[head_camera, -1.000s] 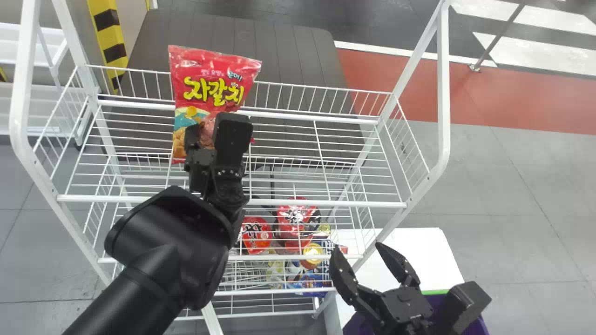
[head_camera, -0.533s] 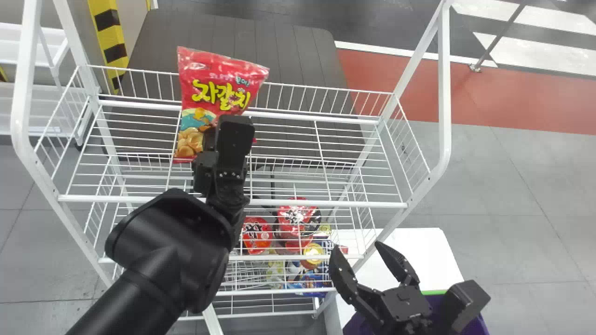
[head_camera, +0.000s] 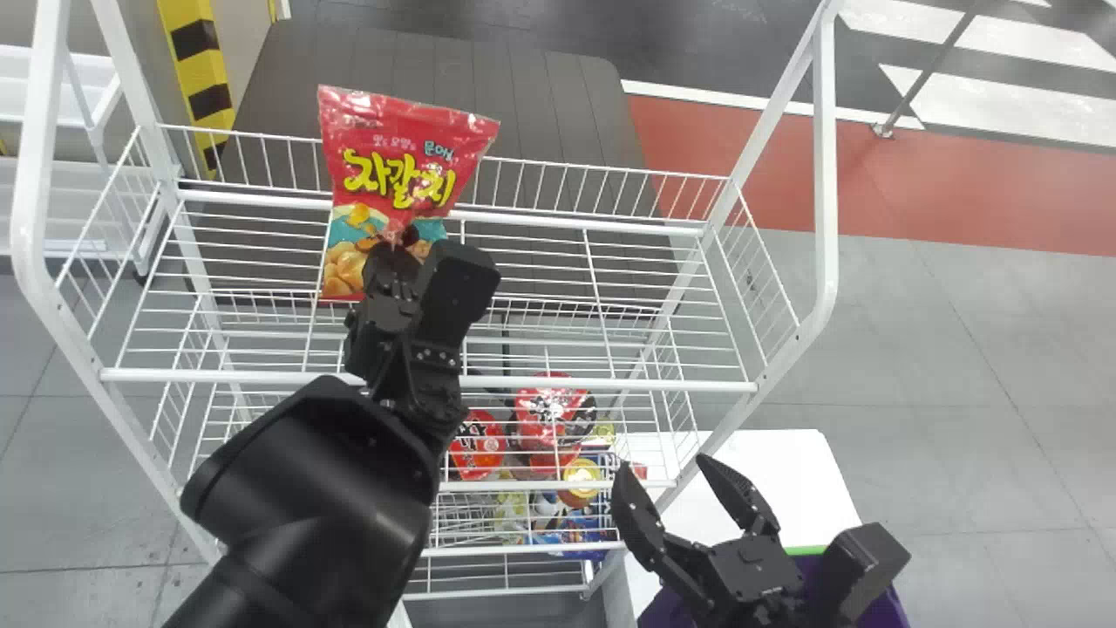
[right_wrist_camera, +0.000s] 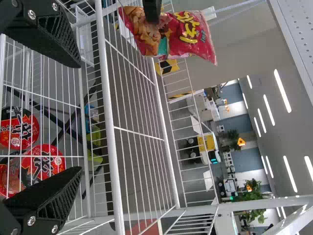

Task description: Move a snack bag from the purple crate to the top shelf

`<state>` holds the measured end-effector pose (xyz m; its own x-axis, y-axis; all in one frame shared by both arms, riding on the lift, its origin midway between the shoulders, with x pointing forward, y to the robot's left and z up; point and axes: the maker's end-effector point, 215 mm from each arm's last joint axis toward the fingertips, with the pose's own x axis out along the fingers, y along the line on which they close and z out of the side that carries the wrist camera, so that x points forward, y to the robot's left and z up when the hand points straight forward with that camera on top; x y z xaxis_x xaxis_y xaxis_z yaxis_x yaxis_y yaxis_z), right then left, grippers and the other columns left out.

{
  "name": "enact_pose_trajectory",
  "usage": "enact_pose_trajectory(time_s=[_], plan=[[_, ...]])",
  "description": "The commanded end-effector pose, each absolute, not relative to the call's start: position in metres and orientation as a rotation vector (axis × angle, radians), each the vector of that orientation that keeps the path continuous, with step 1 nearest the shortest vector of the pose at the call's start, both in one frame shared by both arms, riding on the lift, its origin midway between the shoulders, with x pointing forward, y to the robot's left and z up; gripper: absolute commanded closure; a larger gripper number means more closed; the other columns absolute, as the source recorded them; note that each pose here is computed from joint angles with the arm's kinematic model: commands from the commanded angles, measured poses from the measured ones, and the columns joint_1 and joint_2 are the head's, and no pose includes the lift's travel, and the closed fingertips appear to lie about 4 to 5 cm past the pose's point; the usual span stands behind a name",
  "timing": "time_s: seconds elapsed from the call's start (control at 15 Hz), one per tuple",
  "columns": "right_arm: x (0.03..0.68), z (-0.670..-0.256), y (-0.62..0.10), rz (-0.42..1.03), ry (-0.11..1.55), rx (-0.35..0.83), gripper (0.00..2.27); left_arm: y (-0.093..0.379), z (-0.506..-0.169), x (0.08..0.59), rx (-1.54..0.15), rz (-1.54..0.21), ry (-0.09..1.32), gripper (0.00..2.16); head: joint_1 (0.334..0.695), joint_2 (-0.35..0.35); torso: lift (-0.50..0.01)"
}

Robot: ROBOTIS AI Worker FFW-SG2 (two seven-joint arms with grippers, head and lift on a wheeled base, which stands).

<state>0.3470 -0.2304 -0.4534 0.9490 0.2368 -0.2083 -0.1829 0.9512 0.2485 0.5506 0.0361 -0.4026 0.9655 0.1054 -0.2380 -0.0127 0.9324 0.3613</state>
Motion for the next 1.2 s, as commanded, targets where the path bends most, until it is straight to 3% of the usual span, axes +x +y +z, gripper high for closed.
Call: enact_pose_trajectory(time_s=[0.0,1.13], plan=[[0.349,-0.453,-0.231,0.215,0.236,0.227,0.06,0.049,-0.398,0.552,0.368,0.083,0.276,1.43,0.695,-0.239,0.0],[0.356,-0.458,-0.229,0.212,0.238,0.238,0.06,0.109,-0.364,0.568,0.477,0.141,0.247,1.43,0.695,-0.165,0.0]])
